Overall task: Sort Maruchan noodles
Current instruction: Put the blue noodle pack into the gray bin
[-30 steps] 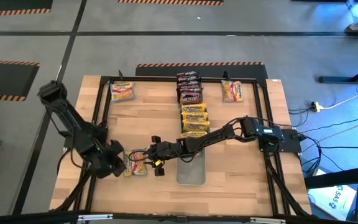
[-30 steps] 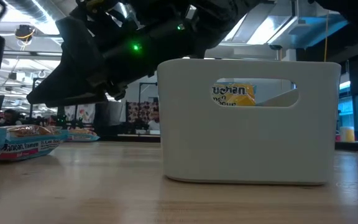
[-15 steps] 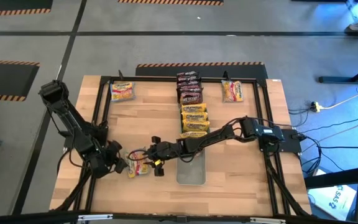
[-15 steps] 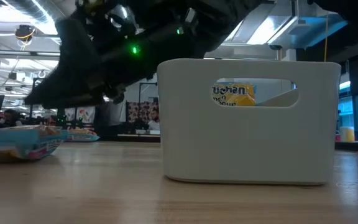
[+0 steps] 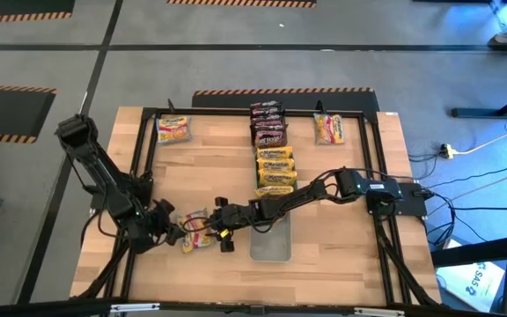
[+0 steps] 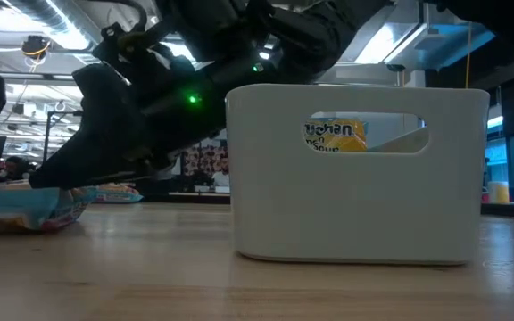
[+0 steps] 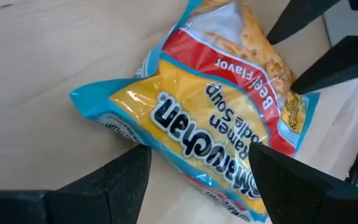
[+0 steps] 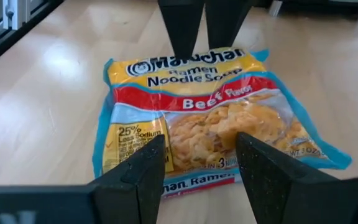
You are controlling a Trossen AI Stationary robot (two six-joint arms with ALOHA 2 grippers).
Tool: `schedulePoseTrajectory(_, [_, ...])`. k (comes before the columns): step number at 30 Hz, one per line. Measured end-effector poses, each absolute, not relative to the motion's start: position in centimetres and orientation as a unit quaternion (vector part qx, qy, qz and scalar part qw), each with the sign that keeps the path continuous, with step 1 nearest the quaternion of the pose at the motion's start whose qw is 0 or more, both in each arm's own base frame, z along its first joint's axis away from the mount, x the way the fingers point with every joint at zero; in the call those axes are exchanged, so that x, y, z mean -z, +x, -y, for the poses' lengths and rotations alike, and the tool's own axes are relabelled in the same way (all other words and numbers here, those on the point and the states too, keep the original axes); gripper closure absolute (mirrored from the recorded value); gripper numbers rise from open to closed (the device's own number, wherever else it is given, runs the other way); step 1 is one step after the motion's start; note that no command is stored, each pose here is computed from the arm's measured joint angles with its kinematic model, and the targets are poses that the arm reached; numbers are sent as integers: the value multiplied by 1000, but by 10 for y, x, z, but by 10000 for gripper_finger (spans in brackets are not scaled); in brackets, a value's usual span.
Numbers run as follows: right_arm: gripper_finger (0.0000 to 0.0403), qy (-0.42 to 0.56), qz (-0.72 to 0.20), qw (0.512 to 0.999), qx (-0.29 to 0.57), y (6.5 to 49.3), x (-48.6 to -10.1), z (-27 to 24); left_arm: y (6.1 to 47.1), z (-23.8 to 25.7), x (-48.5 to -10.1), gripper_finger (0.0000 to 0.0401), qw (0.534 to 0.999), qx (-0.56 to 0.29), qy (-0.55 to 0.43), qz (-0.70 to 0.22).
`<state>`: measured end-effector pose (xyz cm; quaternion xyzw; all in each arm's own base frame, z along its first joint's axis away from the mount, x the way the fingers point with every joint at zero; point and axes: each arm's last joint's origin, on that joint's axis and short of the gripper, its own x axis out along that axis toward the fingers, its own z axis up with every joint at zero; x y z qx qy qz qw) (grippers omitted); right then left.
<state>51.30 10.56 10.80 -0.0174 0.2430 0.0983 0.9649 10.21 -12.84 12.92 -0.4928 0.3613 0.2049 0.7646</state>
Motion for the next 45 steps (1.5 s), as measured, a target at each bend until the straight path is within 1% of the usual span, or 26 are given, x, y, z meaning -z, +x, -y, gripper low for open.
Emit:
schedulePoseTrajectory(4, [224,-17,-239,966,-96,514,-103,-106,104,130,-125,137,760,-217,-496,-360])
schedulePoseTrajectory(9, [224,-13,-233,968,-96,516,-98,-106,102,132,-121,137,733,-218,-496,-411])
schedulePoseTrajectory(11, [224,-13,-233,968,-96,516,-98,-106,102,134,-122,137,729,-214,-503,-412])
schedulePoseTrajectory(14, [224,-12,-235,967,-96,516,-99,-106,104,134,-123,137,743,-210,-511,-378])
schedulePoseTrajectory(19, [224,-12,-236,967,-92,516,-98,-106,110,132,-123,137,754,-217,-508,-355])
schedulePoseTrajectory(23, [224,-13,-236,968,-88,516,-98,-105,113,129,-123,138,779,-213,-480,-343])
schedulePoseTrajectory(28, [224,-15,-231,969,-87,516,-99,-106,116,126,-124,154,805,-208,-452,-323])
schedulePoseTrajectory(32, [224,-15,-227,969,-94,516,-99,-107,116,125,-130,165,814,-196,-448,-314])
schedulePoseTrajectory(38, [224,-12,-217,970,-105,517,-100,-109,116,124,-140,165,825,-182,-449,-291])
schedulePoseTrajectory(45, [224,-17,-217,973,-79,518,-99,-104,120,125,-138,170,831,-180,-437,-294])
